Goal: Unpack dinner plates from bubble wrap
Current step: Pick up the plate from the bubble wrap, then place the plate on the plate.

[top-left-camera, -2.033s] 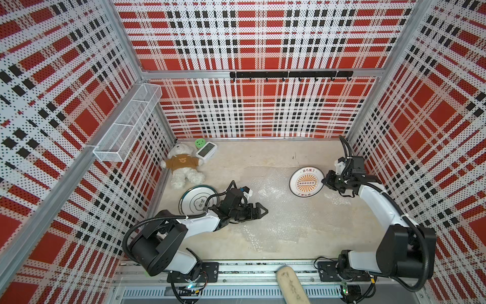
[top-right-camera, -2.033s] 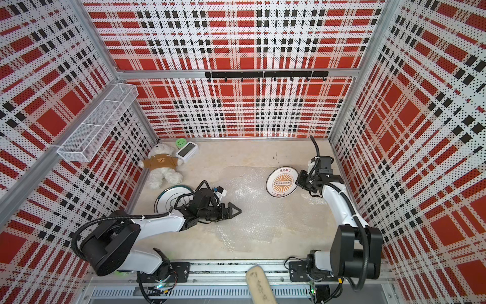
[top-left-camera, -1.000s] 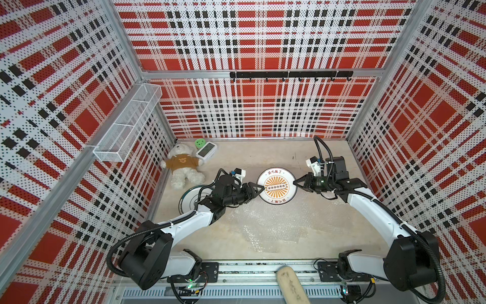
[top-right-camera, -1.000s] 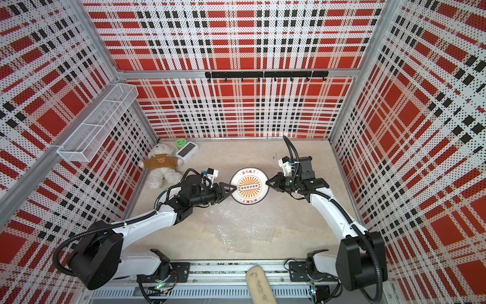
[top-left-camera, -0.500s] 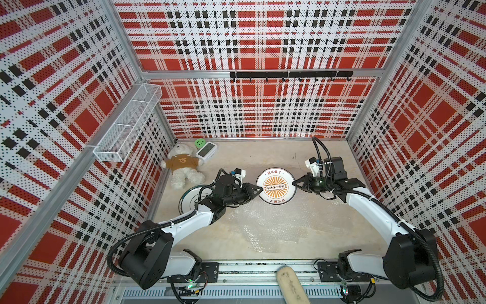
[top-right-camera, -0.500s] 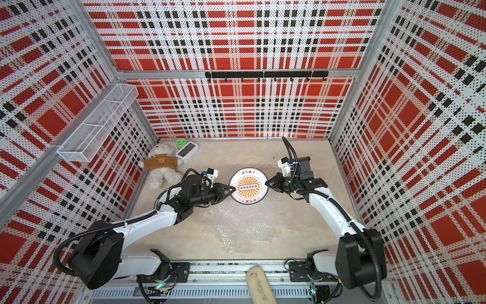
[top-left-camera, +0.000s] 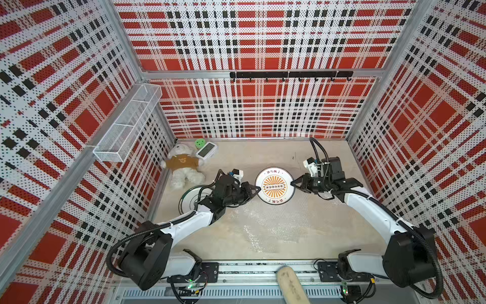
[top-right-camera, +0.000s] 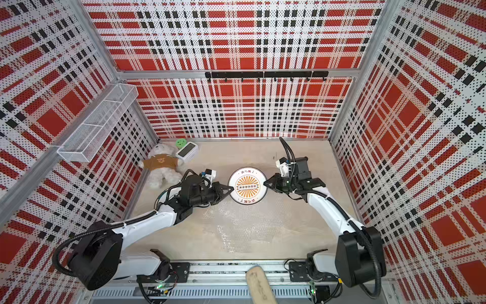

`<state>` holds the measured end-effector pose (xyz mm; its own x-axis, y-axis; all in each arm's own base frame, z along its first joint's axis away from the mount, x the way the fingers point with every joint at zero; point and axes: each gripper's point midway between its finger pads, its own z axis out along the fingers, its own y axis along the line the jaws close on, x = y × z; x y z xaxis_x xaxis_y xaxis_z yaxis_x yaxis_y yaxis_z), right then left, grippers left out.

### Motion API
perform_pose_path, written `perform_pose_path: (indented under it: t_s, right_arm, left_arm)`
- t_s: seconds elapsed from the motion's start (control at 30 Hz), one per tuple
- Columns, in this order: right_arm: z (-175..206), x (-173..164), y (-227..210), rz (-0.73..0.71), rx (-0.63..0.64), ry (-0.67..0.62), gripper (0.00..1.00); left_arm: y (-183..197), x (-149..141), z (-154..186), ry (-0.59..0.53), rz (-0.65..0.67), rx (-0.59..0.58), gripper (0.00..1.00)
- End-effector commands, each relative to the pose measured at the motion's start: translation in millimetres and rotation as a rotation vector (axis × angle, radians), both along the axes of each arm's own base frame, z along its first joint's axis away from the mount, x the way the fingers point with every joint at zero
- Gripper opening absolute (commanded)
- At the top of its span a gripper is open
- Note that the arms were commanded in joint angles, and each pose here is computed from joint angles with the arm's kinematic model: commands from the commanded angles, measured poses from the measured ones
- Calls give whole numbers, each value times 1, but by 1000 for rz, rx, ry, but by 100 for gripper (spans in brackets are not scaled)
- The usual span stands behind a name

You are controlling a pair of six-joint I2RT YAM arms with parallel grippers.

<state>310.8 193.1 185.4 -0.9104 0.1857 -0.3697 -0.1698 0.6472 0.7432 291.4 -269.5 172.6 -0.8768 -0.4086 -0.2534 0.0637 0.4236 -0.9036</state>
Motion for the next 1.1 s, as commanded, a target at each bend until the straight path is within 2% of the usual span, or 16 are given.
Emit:
perform_pose_path:
  t_s: [0.0,0.07,0.2,0.27,0.3,0.33,0.37,0.5,0.63,0.8,1.07]
  right_arm:
    - [28,18,7,1,23,-116,36]
    - [37,24,9,5,30,-144,50]
    - [56,33,14,14,59,-196,70]
    - [66,33,18,31,85,-220,79]
    - [69,31,20,42,99,-228,85]
    - [74,28,24,56,115,-241,97]
    - [76,23,29,73,124,-253,100]
    - [84,-5,55,172,124,-313,100]
    - [86,-39,85,289,190,-367,100]
    - [73,-63,102,359,178,-382,100]
    - [61,-69,106,372,180,-363,100]
  left_arm:
    - [12,-5,16,-32,57,-11,0]
    - [31,-8,14,-20,120,16,0]
    - [81,-22,4,25,267,85,0]
    - [112,-32,-1,50,352,141,0]
    - [127,-36,-2,58,396,151,0]
    - [144,-41,-4,70,449,155,0]
    - [156,-45,-6,85,482,156,0]
    - [213,-54,-14,137,656,173,0]
    - [253,-52,-27,187,780,155,0]
    - [285,-47,-43,233,872,131,0]
    - [315,-50,-60,276,947,146,0]
